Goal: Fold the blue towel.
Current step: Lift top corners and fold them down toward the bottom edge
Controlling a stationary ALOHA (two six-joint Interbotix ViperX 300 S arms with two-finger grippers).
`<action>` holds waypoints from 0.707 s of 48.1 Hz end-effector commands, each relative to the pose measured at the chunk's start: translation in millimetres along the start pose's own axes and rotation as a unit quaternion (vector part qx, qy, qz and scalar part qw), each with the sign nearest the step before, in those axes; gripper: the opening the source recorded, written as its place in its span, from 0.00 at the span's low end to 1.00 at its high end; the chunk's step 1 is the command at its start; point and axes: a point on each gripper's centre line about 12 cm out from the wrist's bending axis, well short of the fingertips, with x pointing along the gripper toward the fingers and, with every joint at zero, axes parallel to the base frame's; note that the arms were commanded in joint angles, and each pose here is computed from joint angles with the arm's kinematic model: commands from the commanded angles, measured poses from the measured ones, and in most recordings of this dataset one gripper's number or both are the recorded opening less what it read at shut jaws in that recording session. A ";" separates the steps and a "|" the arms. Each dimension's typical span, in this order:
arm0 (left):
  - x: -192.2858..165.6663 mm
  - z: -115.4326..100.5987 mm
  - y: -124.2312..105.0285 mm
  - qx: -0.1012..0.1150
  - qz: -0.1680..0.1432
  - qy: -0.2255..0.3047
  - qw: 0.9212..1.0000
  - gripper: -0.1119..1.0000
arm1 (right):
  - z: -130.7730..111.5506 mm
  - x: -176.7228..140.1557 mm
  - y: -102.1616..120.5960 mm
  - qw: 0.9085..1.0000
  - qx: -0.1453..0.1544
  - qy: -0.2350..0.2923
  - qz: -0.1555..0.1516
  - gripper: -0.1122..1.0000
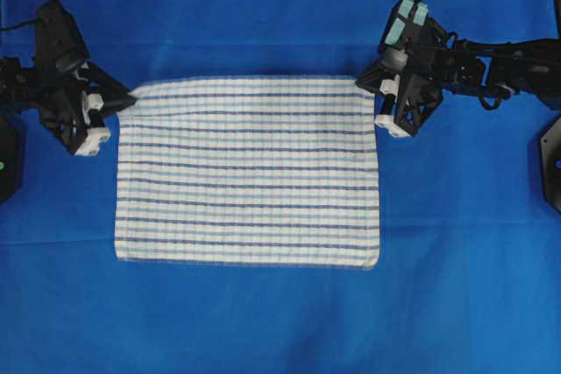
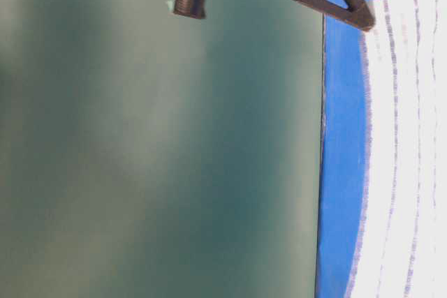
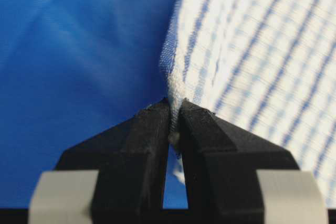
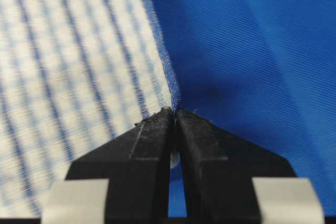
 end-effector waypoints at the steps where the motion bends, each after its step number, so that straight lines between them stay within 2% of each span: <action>1: -4.1 7.3 -11.1 0.010 -0.018 -0.009 1.000 0.13 | 16.6 -11.7 11.8 1.000 -0.008 -0.025 0.014 0.14; 9: -16.7 4.0 -29.2 0.020 -0.051 -0.007 0.998 0.13 | 18.9 -25.3 38.0 0.998 -0.033 -0.021 0.045 0.14; 15: -26.2 -0.2 -43.8 0.036 -0.080 -0.001 0.996 0.13 | 17.3 -35.0 60.9 0.996 -0.044 -0.009 0.072 0.14; 26: -38.0 -15.6 -75.0 0.089 -0.143 0.014 0.986 0.13 | 6.1 -49.2 101.9 0.991 -0.054 0.023 0.119 0.14; 34: -43.6 -24.4 -91.7 0.117 -0.176 0.023 0.977 0.13 | -1.2 -58.1 129.0 0.986 -0.061 0.030 0.151 0.14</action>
